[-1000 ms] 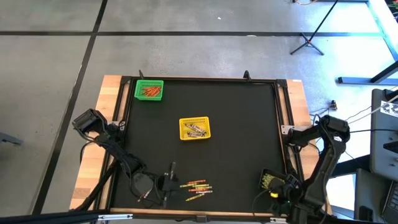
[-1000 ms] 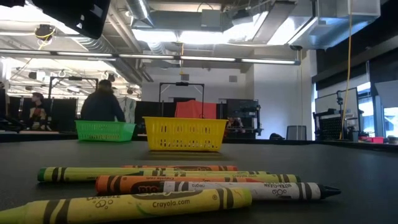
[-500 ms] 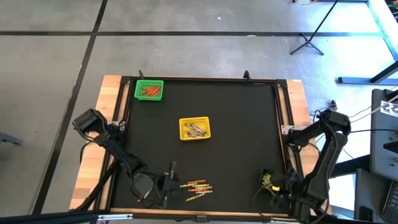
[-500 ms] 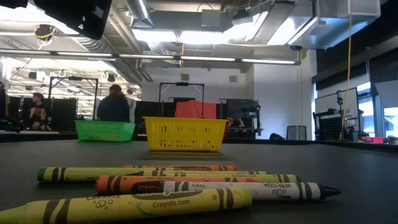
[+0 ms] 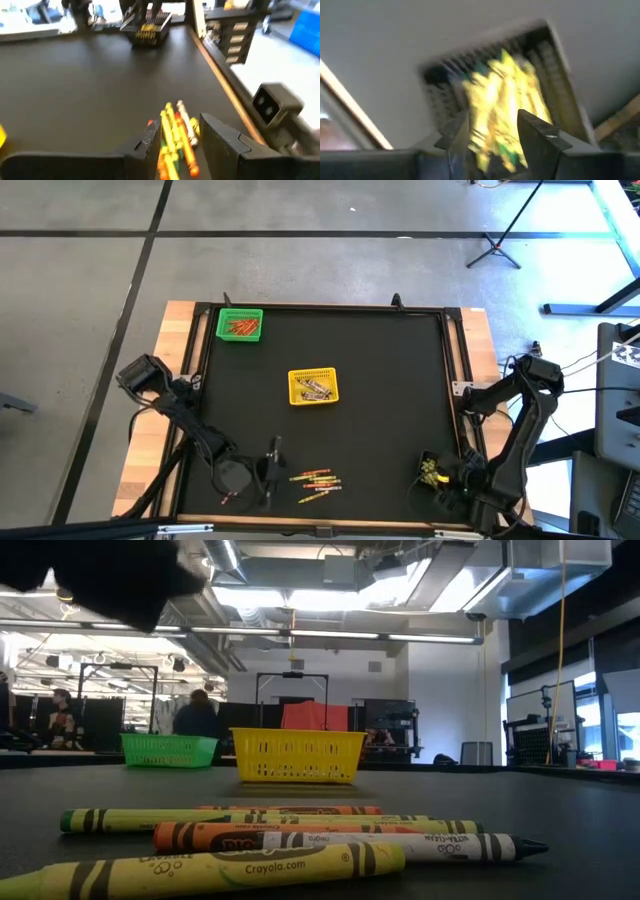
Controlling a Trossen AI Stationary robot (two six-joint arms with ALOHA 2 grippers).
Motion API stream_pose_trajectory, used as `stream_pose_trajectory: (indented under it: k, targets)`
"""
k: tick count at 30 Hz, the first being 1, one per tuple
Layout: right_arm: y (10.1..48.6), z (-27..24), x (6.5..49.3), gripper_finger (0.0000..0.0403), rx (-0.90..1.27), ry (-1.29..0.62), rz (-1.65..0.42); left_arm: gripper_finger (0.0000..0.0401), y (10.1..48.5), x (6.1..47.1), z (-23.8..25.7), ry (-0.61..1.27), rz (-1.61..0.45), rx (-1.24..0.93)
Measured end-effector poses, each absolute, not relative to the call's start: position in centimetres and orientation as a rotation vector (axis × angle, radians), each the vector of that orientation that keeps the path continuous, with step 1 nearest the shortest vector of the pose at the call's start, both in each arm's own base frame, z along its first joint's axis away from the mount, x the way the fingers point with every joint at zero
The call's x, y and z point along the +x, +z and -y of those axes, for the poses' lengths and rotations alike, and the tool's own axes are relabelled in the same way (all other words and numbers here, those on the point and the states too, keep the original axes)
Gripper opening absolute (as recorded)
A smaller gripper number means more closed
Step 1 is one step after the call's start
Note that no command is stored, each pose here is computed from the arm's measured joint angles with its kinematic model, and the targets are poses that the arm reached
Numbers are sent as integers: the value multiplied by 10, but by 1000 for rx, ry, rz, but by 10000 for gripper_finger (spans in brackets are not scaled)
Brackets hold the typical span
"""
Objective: Sort crayons
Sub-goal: Put the orange crayon into the green bin
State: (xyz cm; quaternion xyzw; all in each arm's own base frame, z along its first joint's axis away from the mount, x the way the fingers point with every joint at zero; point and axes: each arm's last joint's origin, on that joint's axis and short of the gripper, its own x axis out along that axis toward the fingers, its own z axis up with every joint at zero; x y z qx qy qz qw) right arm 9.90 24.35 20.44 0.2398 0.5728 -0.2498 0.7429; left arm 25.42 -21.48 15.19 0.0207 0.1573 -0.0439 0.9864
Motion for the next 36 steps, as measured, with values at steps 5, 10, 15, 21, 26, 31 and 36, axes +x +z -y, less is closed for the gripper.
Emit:
stream_pose_trajectory:
  k: [5,10,15,21,26,31,36]
  targets:
    - [220,-247,118,172,491,-454,-1057,117,154,245,206,-43,-442,-4]
    - [226,-248,143,172,340,-346,-735,117,171,223,196,-43,-593,-130]
    - [221,-248,174,172,125,-352,-526,117,176,199,190,-73,-879,-377]
    - [205,-248,218,172,35,-478,-300,117,165,170,198,9,-1210,-616]
    - [193,-241,250,172,43,-562,-238,117,160,154,208,83,-1311,-717]
    - [179,-233,270,172,59,-594,-259,117,160,146,213,137,-1287,-768]
    - [168,-231,279,172,76,-585,-300,117,159,142,216,160,-1243,-769]
